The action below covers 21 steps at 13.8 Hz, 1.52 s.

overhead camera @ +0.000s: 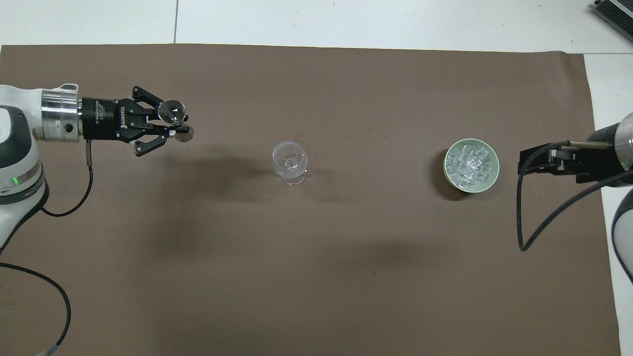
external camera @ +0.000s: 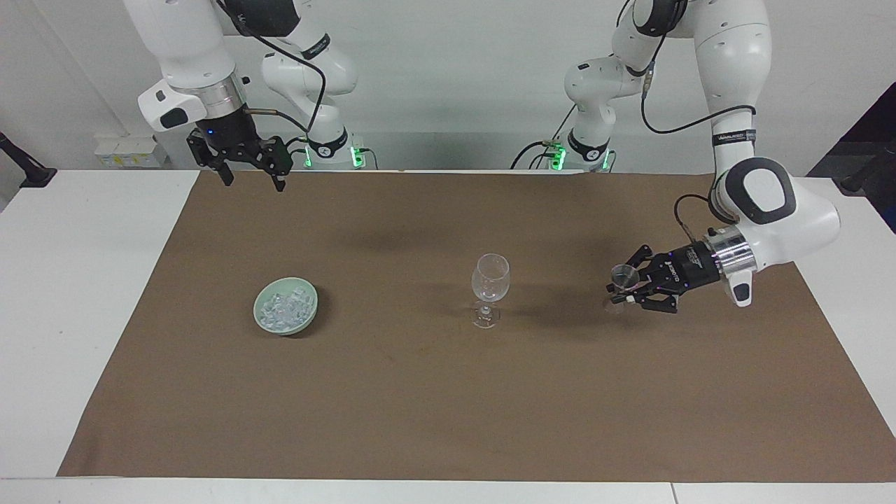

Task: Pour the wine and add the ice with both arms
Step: 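Lift the metal cylinder and carry it toward the wine glass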

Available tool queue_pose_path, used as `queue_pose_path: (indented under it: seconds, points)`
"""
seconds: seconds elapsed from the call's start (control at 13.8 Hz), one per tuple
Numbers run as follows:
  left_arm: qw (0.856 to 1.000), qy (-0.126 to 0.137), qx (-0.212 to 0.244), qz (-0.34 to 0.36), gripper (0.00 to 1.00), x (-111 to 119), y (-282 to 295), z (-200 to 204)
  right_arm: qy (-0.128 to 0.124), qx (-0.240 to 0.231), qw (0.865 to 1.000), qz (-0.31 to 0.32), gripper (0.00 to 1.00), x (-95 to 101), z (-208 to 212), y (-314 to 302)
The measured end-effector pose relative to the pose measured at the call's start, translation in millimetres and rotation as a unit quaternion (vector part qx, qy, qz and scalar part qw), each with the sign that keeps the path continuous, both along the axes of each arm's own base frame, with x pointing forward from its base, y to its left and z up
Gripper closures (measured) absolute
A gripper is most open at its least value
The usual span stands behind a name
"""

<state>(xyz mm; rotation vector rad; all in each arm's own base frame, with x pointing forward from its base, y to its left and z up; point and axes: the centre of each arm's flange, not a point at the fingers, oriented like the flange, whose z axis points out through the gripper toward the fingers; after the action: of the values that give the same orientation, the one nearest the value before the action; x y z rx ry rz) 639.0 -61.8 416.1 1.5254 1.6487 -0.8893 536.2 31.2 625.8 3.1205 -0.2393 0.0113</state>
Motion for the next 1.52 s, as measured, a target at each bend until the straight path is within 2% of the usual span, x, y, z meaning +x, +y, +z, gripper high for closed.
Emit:
queue_pose_path:
  seconds: [0.43, 0.8, 1.16, 1.52]
  points:
    - [1.0, -0.004, 0.011, -0.024, 0.78, -13.9, -69.6, 38.8, 0.0, 0.0, 1.0, 0.0, 0.0, 0.0, 0.0, 0.0]
    - [0.998, -0.001, 0.051, -0.045, 0.78, -24.1, -115.9, 34.7, 0.0, 0.0, 1.0, 0.0, 0.0, 0.0, 0.0, 0.0]
    - [0.994, -0.002, 0.084, -0.069, 0.78, -31.8, -135.7, 30.1, 0.0, 0.0, 1.0, 0.0, 0.0, 0.0, 0.0, 0.0]
    - [0.989, -0.019, 0.122, -0.08, 0.78, -36.9, -159.0, 29.2, 0.0, 0.0, 1.0, 0.0, 0.0, 0.0, 0.0, 0.0]
